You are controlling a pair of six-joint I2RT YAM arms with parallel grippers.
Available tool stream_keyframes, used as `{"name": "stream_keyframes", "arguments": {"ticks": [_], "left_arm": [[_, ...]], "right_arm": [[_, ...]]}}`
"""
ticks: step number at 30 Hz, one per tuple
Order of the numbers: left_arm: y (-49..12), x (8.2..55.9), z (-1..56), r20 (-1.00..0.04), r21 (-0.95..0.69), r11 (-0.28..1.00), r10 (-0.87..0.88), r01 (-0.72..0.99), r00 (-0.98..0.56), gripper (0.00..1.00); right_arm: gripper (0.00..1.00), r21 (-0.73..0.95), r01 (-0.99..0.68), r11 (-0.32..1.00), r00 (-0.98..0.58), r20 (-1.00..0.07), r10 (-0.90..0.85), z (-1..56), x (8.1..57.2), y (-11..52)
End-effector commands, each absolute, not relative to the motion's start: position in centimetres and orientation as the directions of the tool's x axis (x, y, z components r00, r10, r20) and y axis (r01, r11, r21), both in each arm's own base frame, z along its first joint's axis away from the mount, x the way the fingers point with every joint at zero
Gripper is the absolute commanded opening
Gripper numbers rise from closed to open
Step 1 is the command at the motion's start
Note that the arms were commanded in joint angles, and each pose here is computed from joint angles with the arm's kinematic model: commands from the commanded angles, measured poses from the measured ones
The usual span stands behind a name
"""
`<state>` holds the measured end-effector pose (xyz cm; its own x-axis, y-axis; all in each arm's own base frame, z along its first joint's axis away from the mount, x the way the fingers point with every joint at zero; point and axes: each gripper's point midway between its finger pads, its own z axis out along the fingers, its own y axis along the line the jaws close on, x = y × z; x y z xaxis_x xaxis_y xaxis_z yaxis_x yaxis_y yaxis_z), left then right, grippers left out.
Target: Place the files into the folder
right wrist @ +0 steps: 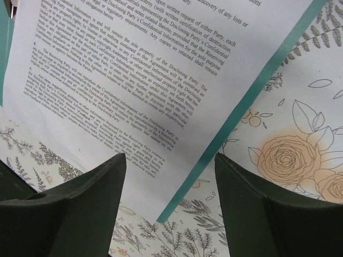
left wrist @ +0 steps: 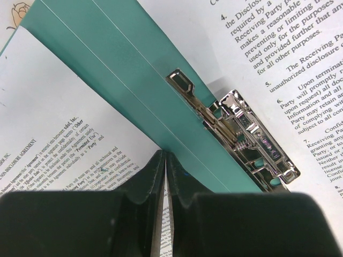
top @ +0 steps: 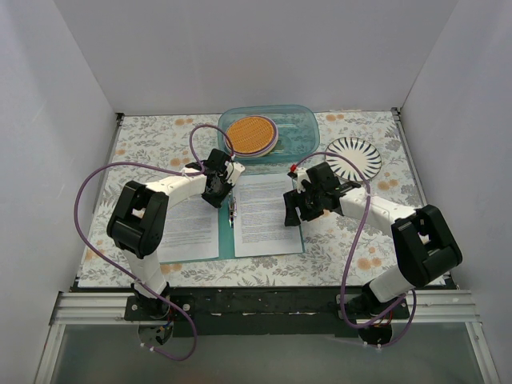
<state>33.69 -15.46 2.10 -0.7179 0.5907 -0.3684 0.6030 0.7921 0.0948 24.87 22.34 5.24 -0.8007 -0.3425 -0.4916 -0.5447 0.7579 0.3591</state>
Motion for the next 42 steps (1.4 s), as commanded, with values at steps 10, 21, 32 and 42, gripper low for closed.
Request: {"name": "stream_keyframes", "arguments": {"ticks": [10,21,32,42], "left_arm": [[-15.2,30.8,1.0,-0.292,0.026,0.784,0.599,0.62,-0.746,0.05],[-18.8,29.5,0.5,-0.291,-0.018,0.764,0.613,0.645,-0.735,0.05],[-19.4,28.1,-0.5,-0.281,-0.039,0.74,0.636,0.671,-0.718,0.04],[-19.6,31.1,4.6,-0.387,0.006,0.784,0.574,0.621,-0.721,0.06]], "right_arm": [[0.53,0.217,-0.505,0.836,-0.658,-0.724,-0.21,12.5,28.1,21.7],[0.06,0.156,-0.528,0.835,-0.57,-0.794,-0.212,12.7,28.7,26.4],[0.01,0.195,-0.432,0.881,-0.571,-0.815,-0.1,9.9,27.2,26.4],[0.01,0.197,-0.456,0.868,-0.562,-0.82,-0.109,9.3,29.8,29.9]]}}
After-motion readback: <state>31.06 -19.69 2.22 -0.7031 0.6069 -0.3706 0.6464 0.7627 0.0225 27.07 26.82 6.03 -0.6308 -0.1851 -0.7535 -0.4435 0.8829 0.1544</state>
